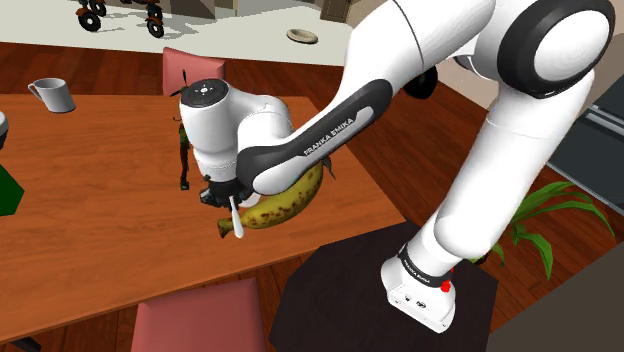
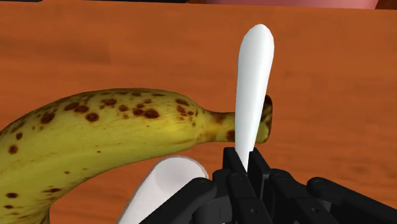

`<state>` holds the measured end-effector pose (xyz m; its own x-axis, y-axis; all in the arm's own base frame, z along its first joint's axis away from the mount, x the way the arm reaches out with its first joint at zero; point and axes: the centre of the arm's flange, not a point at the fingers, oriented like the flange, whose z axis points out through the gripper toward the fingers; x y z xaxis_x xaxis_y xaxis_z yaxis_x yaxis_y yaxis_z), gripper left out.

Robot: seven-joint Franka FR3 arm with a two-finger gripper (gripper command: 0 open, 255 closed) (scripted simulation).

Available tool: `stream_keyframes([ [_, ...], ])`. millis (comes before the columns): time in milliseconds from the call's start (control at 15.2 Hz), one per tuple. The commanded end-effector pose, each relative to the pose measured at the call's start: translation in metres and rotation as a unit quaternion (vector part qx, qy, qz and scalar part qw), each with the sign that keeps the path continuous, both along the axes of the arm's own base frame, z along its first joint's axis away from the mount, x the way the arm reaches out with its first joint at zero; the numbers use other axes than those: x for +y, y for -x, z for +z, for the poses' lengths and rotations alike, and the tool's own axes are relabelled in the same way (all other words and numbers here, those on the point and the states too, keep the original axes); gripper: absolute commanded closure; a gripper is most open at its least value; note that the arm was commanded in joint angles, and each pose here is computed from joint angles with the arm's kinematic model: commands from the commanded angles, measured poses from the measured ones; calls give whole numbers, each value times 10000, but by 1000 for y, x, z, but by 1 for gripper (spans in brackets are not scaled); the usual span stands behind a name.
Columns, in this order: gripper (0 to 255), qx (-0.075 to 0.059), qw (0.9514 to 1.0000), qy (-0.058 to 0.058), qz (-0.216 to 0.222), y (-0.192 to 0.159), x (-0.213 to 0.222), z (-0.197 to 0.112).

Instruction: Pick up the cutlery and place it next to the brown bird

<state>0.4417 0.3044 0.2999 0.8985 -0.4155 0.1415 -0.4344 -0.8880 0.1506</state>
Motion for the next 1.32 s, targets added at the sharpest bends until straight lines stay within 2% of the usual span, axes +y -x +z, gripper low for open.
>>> stream_keyframes([
  [0, 255, -2, 10000, -1, 1, 9, -25, -1],
  [1254, 255, -2, 10000, -1, 1, 88, -263, -1],
])
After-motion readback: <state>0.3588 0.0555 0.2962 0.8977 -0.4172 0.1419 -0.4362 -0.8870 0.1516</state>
